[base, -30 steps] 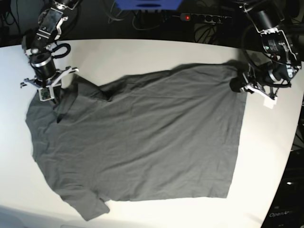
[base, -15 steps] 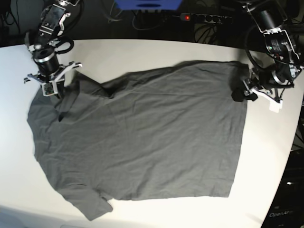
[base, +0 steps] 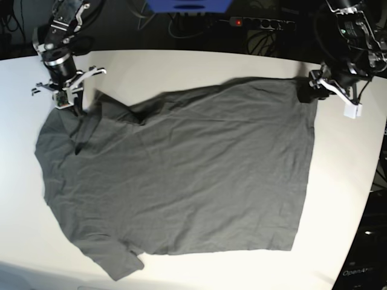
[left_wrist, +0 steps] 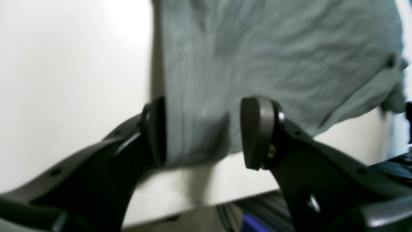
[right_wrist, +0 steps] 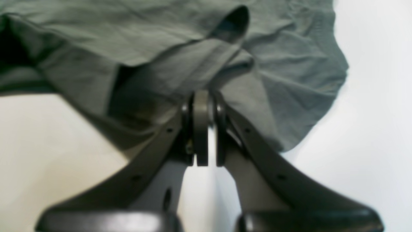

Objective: Fold the T-shirt properly
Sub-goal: 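Pull the held shirt edge toward the robot base with both grippers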

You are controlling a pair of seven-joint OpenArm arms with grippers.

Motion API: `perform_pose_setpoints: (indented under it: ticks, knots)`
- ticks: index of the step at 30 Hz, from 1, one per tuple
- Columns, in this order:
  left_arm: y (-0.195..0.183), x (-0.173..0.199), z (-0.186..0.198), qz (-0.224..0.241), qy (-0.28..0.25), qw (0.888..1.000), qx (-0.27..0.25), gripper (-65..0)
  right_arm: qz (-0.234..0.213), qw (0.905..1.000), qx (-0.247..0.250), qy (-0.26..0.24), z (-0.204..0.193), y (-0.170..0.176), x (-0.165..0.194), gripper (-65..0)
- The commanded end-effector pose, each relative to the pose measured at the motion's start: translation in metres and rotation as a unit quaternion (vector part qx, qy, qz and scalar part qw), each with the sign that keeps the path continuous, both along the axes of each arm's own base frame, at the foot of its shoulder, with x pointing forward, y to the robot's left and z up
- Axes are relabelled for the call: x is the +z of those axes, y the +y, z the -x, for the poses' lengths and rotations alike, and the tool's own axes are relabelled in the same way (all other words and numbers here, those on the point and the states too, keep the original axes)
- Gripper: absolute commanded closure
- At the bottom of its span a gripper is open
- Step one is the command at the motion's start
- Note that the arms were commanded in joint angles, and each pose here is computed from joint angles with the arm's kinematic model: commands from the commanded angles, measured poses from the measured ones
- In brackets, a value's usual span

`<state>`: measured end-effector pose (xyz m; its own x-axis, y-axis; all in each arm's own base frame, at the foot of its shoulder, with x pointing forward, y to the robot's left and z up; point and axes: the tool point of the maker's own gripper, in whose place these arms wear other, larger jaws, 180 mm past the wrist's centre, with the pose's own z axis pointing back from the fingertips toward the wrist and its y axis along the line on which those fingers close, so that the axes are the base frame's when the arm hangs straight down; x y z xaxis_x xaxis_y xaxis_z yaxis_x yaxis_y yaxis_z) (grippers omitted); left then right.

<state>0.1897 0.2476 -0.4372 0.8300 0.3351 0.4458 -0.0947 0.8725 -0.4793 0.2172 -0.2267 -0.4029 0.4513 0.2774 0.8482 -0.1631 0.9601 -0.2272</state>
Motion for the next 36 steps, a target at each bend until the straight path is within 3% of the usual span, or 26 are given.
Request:
perform_pose_setpoints:
  ticks: [1,8,14,24,30,36]
  knots:
    - [0.012,-0.027,0.045,-0.052,0.105,0.993,-0.021,-35.1,-0.006,0.9994,-0.002,-0.033,-0.006,-0.002,0.015,-1.3]
    - [0.008,-0.050,0.059,-0.143,0.121,0.979,-0.081,-35.2,-0.014,0.9993,-0.007,-0.034,-0.006,-0.001,0.014,-1.3]
    - [-0.001,-0.053,0.046,-0.169,0.120,0.970,-0.123,-35.2,-0.022,0.9991,-0.011,-0.035,-0.006,0.005,0.013,-1.3]
    - [-0.011,-0.068,0.094,-0.167,0.169,0.960,-0.150,-35.2,-0.020,0.9990,-0.010,-0.037,-0.004,0.005,0.014,-1.3]
    - [-0.016,-0.060,0.099,-0.166,0.152,0.956,-0.190,-35.2,-0.013,0.9993,-0.004,-0.035,-0.002,0.001,0.015,-1.3]
    - [-0.006,-0.059,0.113,-0.167,0.165,0.956,-0.177,-35.2,-0.009,0.9993,-0.004,-0.035,-0.002,-0.002,0.016,-1.3]
